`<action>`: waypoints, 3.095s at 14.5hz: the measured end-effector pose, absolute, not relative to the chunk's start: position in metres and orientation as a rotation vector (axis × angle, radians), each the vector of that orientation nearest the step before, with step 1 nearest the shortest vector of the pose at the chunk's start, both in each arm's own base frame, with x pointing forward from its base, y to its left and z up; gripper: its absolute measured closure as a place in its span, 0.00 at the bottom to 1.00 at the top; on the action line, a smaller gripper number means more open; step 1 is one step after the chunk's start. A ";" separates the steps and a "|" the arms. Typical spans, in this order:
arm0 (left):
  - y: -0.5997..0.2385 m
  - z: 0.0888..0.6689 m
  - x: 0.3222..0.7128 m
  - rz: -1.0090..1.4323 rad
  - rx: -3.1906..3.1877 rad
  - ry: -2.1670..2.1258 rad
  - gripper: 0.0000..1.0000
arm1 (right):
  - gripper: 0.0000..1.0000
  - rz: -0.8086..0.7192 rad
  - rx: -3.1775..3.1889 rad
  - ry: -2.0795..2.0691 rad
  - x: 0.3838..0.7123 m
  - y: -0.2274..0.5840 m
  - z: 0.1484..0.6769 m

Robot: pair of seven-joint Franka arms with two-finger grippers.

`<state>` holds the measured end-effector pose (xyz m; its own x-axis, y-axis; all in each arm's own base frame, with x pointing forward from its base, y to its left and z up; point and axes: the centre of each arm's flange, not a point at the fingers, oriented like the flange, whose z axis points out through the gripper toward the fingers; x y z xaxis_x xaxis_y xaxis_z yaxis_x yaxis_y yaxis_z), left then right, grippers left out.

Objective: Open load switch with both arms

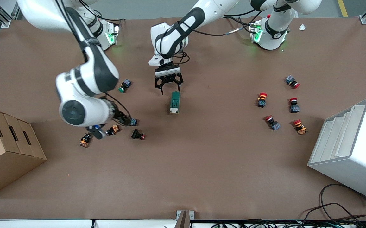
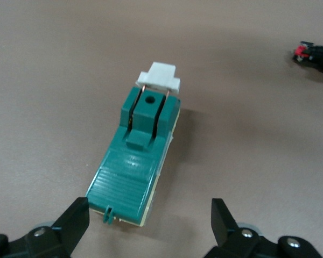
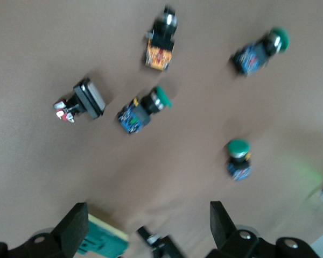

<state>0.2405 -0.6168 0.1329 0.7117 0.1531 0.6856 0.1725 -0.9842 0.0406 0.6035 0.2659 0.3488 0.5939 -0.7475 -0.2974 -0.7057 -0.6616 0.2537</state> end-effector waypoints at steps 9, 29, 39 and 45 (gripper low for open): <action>-0.577 0.097 0.239 -1.505 -2.703 -0.032 0.00 | 0.00 -0.637 2.478 -1.680 0.581 0.384 0.263; -0.574 0.071 0.230 -1.653 -2.686 0.000 0.00 | 0.00 -0.659 2.324 -1.586 0.518 0.436 0.233; -0.574 0.071 0.230 -1.657 -2.683 0.001 0.00 | 0.00 -0.692 2.314 -1.465 0.479 0.458 0.237; -0.574 0.071 0.230 -1.657 -2.683 0.001 0.00 | 0.00 -0.695 2.302 -1.436 0.465 0.463 0.226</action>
<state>0.2296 -0.5741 0.0709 0.4478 0.0058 0.8941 -0.0071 -0.9999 0.0101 0.4648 0.4626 0.2261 0.3697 -0.9016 -0.2247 -0.7358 -0.4317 0.5217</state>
